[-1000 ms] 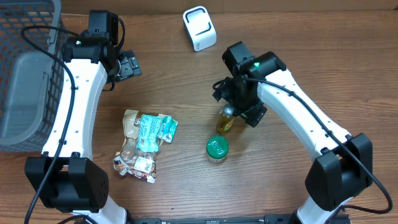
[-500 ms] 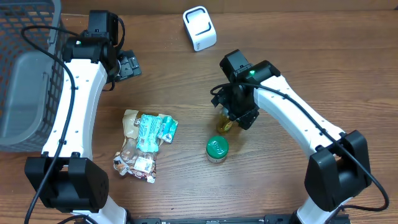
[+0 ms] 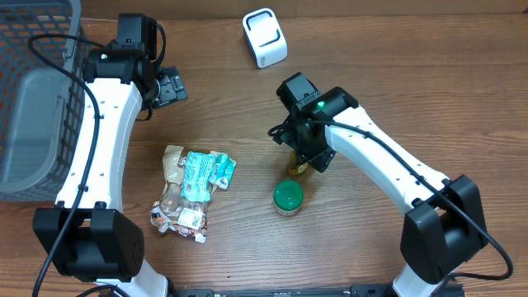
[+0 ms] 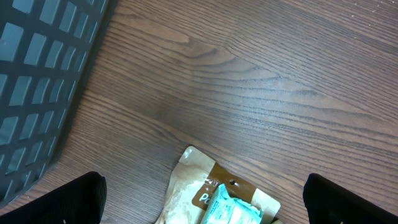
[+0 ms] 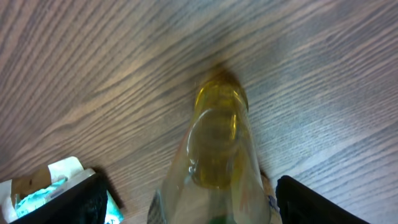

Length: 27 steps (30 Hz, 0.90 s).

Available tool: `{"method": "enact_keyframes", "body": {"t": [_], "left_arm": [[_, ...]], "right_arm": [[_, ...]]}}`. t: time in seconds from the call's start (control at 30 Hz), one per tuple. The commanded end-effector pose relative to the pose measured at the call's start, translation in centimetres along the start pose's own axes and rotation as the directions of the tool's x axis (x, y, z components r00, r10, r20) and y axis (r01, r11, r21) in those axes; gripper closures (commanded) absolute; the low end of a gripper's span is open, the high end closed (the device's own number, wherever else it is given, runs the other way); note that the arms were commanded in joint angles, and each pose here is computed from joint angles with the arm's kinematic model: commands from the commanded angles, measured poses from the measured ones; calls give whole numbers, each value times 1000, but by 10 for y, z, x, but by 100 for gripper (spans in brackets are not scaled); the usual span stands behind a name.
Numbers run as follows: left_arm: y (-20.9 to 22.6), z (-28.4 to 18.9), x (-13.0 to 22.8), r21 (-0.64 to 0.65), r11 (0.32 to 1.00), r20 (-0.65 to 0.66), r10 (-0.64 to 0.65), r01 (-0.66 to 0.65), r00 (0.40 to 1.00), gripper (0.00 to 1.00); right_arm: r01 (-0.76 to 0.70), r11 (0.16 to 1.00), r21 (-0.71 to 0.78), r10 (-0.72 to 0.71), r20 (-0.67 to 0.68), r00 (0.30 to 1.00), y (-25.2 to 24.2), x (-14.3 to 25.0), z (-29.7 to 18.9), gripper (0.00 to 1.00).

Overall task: Scan the item barcode
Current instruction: 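Lower the right gripper over the yellow bottle and close on it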

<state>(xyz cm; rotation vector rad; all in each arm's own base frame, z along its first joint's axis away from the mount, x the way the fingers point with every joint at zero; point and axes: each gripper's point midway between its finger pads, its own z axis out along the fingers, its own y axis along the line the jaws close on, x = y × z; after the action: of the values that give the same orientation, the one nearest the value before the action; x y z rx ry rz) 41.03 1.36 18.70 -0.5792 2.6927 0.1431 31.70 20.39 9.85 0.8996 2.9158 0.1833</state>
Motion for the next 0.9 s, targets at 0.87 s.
{"method": "enact_keyframes", "body": {"t": [0.87], "left_arm": [[0,-7,-3,11,1000,17,10,-10,1000,0]], "right_arm": [[5,999,46,-8,65,998,-6,-11,9,44]]}}
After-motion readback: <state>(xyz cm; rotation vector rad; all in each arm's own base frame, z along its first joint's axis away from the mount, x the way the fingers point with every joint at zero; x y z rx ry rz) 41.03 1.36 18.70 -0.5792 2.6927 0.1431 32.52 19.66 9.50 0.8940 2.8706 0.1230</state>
